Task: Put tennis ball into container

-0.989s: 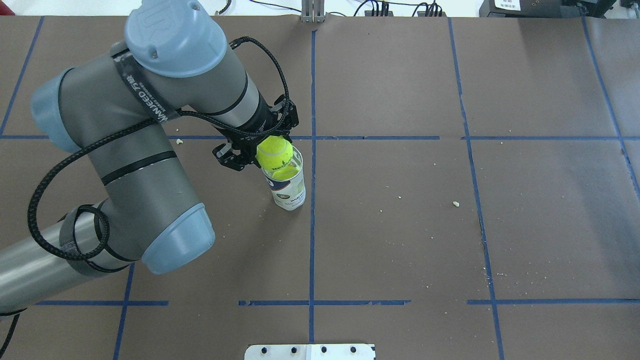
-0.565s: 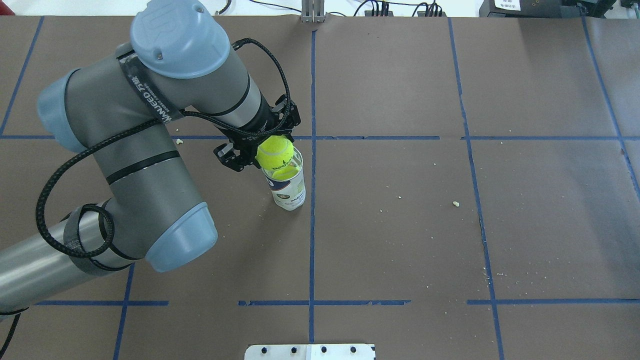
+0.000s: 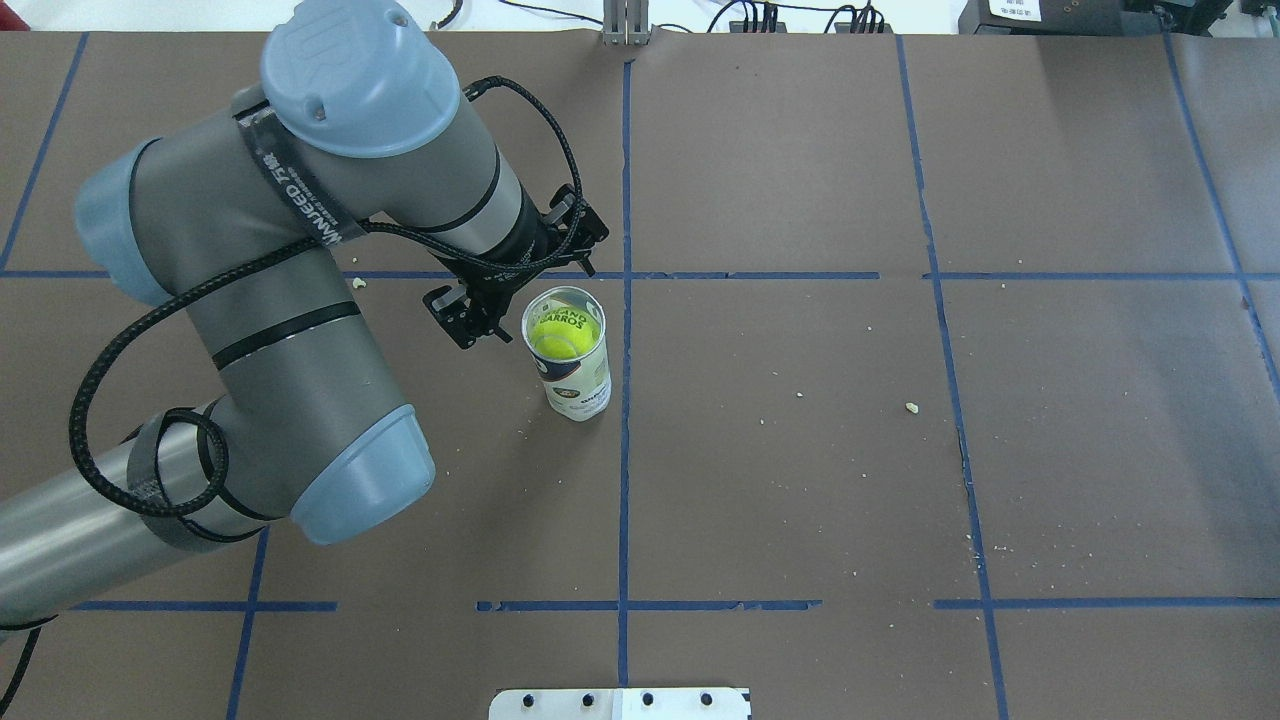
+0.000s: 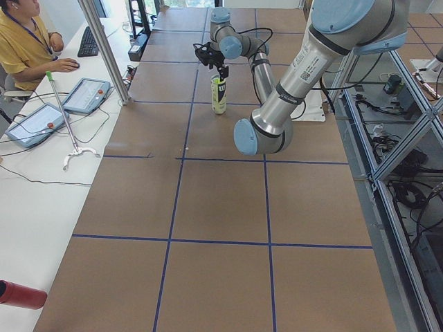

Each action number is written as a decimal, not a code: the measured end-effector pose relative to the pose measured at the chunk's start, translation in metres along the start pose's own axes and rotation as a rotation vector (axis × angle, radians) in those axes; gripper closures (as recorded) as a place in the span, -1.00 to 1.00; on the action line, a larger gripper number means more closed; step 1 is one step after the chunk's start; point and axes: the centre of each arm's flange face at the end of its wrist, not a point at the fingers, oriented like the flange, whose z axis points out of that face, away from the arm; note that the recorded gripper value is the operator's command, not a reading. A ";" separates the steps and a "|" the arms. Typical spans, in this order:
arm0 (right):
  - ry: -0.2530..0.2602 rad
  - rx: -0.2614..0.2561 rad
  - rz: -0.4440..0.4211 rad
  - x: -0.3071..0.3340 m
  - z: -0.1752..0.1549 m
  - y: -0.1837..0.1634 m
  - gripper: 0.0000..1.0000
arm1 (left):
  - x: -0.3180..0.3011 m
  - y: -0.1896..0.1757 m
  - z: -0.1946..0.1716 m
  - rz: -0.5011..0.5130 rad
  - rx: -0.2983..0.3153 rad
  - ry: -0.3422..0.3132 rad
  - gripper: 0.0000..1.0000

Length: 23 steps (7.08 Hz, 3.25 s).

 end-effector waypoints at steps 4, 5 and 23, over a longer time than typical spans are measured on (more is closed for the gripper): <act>0.000 0.000 0.000 0.000 0.000 0.000 -1.00 | -0.085 -0.167 -0.050 0.378 0.113 -0.045 -0.98; 0.000 0.000 -0.001 0.000 0.000 0.000 -1.00 | -0.132 -0.234 -0.080 0.491 0.112 -0.057 -0.98; 0.000 0.000 0.000 0.000 0.000 0.000 -1.00 | -0.596 -0.449 -0.127 0.628 -0.036 -0.177 -1.00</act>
